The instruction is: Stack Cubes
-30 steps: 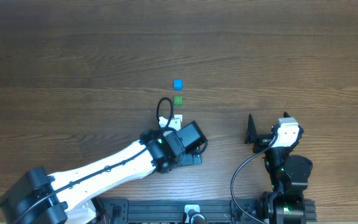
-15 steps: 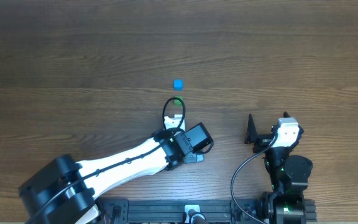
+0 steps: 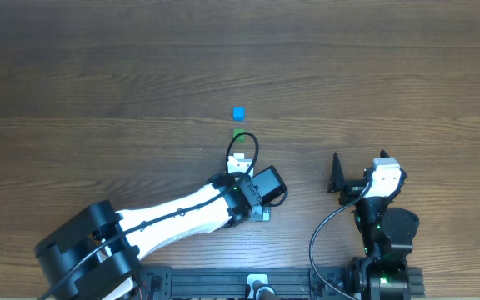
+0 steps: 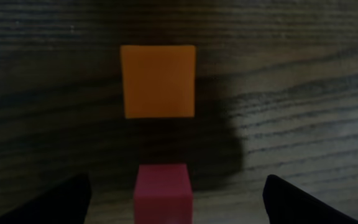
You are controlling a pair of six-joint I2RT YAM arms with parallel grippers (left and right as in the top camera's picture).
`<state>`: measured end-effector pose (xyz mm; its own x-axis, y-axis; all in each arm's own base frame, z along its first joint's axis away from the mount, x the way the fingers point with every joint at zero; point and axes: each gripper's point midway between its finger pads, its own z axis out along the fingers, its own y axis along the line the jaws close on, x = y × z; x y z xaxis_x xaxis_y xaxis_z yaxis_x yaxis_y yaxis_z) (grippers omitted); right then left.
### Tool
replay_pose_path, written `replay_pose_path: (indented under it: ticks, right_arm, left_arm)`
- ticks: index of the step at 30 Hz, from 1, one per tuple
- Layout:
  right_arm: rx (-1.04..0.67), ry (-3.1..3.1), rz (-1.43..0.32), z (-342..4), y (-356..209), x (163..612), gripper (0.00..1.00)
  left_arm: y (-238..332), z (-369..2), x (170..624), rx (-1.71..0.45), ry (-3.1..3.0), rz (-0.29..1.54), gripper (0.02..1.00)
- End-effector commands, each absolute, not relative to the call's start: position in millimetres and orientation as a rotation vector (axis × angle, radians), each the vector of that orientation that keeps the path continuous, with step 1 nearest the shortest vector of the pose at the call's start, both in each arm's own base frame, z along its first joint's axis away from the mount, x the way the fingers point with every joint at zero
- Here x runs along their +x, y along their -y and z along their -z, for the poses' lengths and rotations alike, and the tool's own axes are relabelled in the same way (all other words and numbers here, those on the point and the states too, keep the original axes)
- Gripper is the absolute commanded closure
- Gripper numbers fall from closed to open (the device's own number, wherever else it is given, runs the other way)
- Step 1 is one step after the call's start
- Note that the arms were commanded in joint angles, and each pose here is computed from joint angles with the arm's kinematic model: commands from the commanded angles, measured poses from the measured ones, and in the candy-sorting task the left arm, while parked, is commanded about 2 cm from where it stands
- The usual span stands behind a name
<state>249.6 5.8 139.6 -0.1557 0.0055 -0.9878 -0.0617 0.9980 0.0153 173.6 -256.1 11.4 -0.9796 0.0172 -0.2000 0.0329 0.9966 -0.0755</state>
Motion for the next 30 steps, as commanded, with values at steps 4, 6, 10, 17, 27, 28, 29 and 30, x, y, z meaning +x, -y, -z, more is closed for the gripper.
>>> replay_pose_path:
  ticks: [4, 6, 10, 17, 27, 28, 29, 30]
  right_arm:
    - [-0.060, -1.727, -0.070, -137.8, -9.4, 249.1, 0.007]
    - [-0.060, -1.728, -0.070, -137.7, -9.4, 249.0, 0.009]
    - [-0.060, -1.727, -0.070, -137.8, -9.4, 249.1, 0.007]
    - [-0.060, -1.727, -0.070, -137.8, -9.4, 249.1, 0.007]
    - [-0.059, -1.727, -0.071, -137.8, -9.4, 249.1, 0.007]
    - [-0.060, -1.727, -0.070, -137.8, -9.4, 249.1, 0.009]
    - [-0.059, -1.727, -0.071, -137.8, -9.4, 249.1, 0.009]
    - [-0.060, -1.727, -0.070, -137.8, -9.4, 249.1, 0.009]
  left_arm:
    - [252.4, -7.7, 169.9, 0.116, -2.940, 0.073, 0.159]
    - [251.3, -7.3, 169.4, 0.112, -2.943, 0.066, 0.191]
    - [250.4, -6.4, 166.9, 0.109, -2.957, 0.064, 0.222]
    - [250.7, -5.8, 164.8, 0.103, -2.969, 0.069, 0.356]
    - [242.6, -4.8, 160.3, 0.075, -2.990, 0.023, 0.533]
    - [242.7, -4.8, 160.3, 0.075, -2.990, 0.024, 0.533]
    - [242.8, -4.8, 160.3, 0.074, -2.990, 0.024, 0.533]
    - [243.1, -4.8, 160.6, 0.073, -2.989, 0.026, 0.538]
